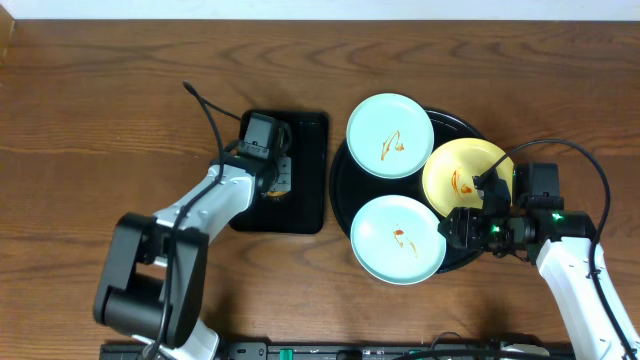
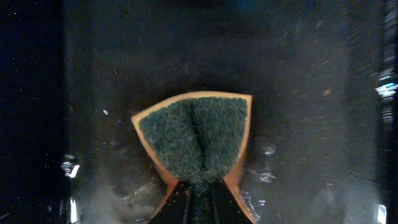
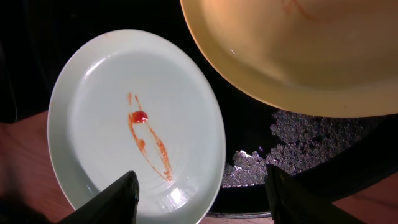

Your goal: Clean dirty plates on tray and stack at the side

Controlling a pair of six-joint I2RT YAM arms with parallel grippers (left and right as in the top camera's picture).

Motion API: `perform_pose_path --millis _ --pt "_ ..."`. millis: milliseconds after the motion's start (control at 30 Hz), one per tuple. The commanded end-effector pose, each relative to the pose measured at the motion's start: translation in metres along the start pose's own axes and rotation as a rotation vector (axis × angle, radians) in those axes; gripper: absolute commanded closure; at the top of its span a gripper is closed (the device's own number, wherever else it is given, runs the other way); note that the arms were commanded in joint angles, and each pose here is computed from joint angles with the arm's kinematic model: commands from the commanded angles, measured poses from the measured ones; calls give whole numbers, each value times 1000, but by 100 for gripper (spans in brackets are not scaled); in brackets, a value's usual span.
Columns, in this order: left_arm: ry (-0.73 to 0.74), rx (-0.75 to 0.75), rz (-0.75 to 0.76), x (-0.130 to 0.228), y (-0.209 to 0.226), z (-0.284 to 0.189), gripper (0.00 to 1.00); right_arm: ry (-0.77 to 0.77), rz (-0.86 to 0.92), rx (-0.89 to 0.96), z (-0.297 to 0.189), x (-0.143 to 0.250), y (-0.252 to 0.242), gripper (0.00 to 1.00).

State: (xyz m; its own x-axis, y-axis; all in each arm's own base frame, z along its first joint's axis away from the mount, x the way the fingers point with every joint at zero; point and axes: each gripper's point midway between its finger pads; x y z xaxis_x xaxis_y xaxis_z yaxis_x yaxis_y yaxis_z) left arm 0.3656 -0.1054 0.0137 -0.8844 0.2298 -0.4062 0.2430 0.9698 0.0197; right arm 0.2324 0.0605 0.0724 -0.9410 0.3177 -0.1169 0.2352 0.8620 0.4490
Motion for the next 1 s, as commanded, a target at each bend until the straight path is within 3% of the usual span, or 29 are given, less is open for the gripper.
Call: perform_pose_path --millis 0,267,533,767,967 --pt "21 -12 6 6 2 9 93 21 -5 -14 3 6 5 36" --pt "-62 301 29 -15 -56 4 93 24 -4 -13 3 7 5 36" --pt "-84 211 32 -20 -44 1 93 26 -3 -12 3 7 4 36" --pt "-189 219 7 -44 -44 -37 93 26 -4 -11 3 7 4 36" --pt "-128 237 -73 -31 -45 -44 92 45 5 -6 6 13 1 39"
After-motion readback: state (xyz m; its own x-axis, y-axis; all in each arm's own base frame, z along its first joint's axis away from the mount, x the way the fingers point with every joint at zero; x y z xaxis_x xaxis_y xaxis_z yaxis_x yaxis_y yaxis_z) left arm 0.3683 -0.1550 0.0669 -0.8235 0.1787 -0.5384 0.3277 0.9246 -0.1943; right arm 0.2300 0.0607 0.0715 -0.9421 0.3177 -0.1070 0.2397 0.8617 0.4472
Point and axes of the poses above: each gripper's point midway between its finger pads, its own z axis out along the fingers, its own y axis along the line the jaws close on, x = y × z, and after that the axes turned 12 degrees about z, right-handed
